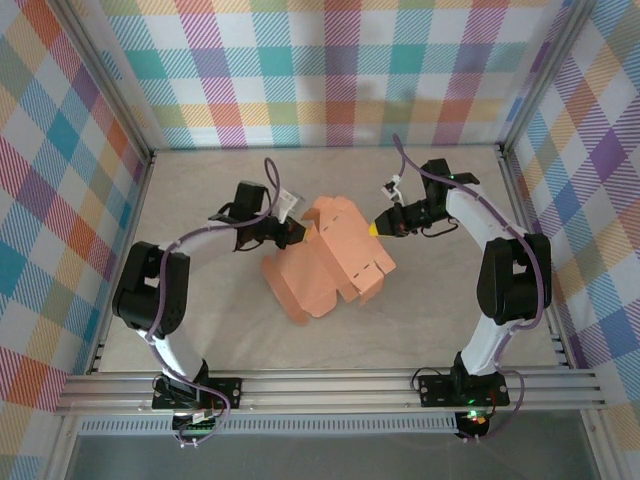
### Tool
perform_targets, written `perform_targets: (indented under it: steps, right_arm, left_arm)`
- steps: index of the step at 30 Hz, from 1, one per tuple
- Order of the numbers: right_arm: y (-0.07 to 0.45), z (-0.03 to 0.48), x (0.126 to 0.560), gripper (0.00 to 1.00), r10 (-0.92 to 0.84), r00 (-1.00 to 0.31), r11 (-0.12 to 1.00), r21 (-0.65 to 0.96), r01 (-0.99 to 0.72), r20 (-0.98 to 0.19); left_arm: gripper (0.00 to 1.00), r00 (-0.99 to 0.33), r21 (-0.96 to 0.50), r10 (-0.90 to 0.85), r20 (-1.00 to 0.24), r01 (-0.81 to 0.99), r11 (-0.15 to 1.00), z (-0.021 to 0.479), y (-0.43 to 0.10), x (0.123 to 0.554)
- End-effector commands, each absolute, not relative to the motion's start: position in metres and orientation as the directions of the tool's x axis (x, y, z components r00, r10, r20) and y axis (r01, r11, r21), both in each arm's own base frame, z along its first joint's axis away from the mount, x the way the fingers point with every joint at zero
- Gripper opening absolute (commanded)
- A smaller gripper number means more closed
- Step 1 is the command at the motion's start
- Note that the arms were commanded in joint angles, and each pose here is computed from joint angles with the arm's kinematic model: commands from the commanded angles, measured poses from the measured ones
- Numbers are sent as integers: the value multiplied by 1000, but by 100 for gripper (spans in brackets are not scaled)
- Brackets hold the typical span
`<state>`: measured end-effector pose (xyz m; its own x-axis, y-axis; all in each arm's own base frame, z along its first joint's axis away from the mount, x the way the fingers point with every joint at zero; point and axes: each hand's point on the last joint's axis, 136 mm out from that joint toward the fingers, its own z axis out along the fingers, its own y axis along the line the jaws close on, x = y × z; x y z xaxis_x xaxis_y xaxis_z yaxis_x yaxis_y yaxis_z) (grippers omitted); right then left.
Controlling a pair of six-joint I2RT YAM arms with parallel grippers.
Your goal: Fold the paper box
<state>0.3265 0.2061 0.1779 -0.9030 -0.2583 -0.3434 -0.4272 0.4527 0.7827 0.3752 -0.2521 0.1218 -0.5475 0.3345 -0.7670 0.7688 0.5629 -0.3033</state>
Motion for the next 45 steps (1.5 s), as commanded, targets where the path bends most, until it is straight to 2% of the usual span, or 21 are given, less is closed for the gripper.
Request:
perform_targets:
  steps: [1, 7, 11, 19, 25, 30, 35, 37, 40, 45]
  right_arm:
    - [207, 188, 332, 0, -237, -907, 438, 795, -419, -347]
    - [207, 191, 334, 0, -230, -910, 442, 796, -414, -346]
    - [207, 190, 335, 0, -226, -912, 442, 799, -408, -341]
    - [207, 186, 333, 0, -228, -913, 445, 798, -406, -337]
    - [207, 184, 332, 0, -229, -914, 448, 797, -406, -336]
    - [206, 184, 331, 0, -230, -912, 451, 794, -408, -338]
    - [205, 183, 331, 0, -232, -912, 457, 790, -409, -338]
    - [203, 179, 333, 0, -232, -914, 479, 779, -405, -333]
    - [197, 168, 339, 0, -228, -918, 542, 741, -396, -323]
    - [190, 162, 349, 0, -220, -909, 610, 678, -411, -353]
  left_arm:
    - [3, -405, -81, 399, -823, 778, 622, 134, -260, 377]
    - [4, -265, 166, 485, -833, 716, 678, 136, -274, 363]
    - [3, -194, 340, 584, -788, 654, 676, 133, -282, 358]
    - [3, -100, 609, 751, -653, 520, 599, 123, -297, 355]
    - [5, -31, 727, 841, -540, 487, 484, 113, -320, 347]
    - [6, -20, 730, 844, -536, 491, 476, 110, -327, 343]
    - [14, -52, 663, 793, -607, 518, 541, 115, -325, 340]
    - [24, -82, 581, 731, -677, 550, 600, 121, -323, 339]
    - [48, -135, 427, 605, -784, 591, 685, 135, -319, 339]
    - [66, -263, 79, 304, -916, 626, 776, 171, -306, 346]
